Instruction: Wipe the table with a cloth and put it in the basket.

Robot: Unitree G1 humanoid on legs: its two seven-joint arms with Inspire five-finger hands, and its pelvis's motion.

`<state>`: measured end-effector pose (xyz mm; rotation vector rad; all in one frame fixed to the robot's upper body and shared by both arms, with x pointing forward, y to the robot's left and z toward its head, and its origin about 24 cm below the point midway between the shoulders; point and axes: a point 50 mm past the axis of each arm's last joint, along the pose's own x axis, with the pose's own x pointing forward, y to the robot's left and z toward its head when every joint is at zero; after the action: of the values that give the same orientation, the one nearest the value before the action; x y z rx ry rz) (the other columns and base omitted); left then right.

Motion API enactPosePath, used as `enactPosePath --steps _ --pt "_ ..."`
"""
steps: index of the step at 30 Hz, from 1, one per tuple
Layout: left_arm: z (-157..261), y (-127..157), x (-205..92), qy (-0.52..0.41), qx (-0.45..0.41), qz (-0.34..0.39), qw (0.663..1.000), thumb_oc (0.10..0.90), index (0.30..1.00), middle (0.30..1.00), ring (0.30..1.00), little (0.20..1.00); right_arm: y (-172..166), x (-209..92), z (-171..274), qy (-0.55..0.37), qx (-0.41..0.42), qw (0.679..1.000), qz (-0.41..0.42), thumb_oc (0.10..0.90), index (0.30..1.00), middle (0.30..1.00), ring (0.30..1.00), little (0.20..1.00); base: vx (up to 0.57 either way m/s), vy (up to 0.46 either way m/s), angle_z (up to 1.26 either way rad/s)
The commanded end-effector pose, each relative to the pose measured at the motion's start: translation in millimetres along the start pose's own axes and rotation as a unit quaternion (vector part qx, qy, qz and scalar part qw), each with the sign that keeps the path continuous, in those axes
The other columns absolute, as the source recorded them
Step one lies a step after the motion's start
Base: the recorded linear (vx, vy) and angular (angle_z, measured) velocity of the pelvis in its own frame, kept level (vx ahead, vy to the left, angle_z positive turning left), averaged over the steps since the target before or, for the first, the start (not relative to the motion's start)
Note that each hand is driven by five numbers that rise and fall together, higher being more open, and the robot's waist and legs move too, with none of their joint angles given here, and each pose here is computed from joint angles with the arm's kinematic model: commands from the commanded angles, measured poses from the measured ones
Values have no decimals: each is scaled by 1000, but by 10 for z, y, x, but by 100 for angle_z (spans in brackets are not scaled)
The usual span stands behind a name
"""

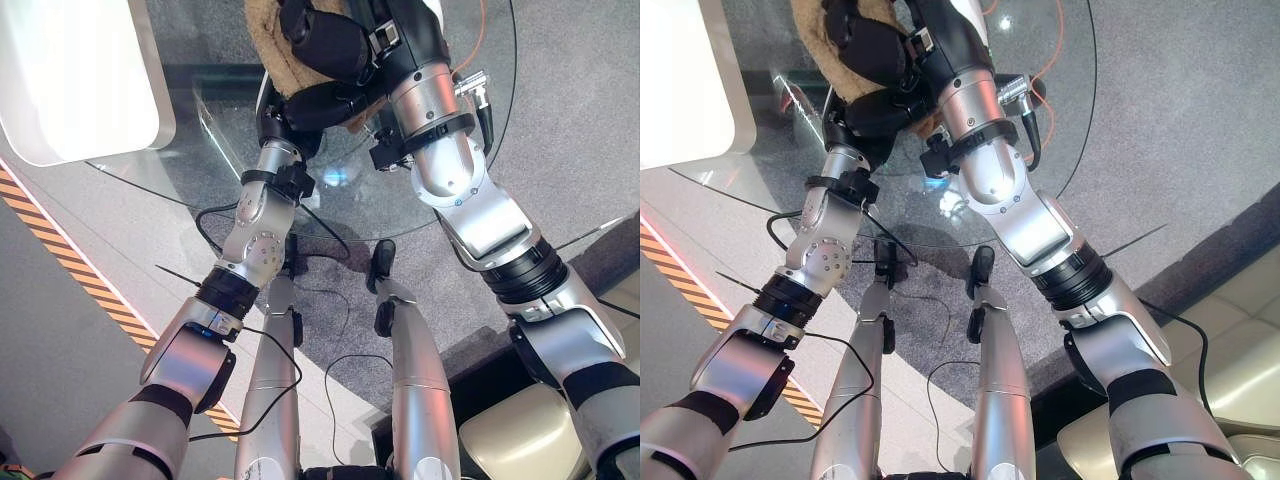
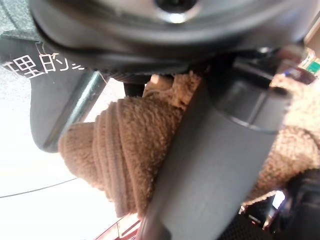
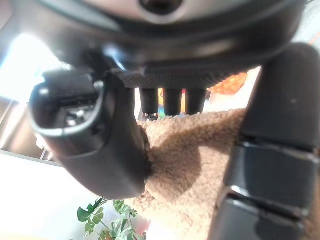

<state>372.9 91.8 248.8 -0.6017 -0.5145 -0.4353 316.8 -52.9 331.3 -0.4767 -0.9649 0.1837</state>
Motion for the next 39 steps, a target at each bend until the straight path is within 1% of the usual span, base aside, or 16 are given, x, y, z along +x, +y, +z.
enactPosePath --steps 1,39 --pt "374 -838 220 -115 -61 -176 976 100 300 300 300 200 -144 153 1072 -246 88 964 -51 800 900 900 900 900 0 0 0" --pt "376 -841 211 -115 -62 -180 975 100 300 300 300 200 -157 143 1066 -247 85 964 -56 800 900 900 900 900 0 0 0"
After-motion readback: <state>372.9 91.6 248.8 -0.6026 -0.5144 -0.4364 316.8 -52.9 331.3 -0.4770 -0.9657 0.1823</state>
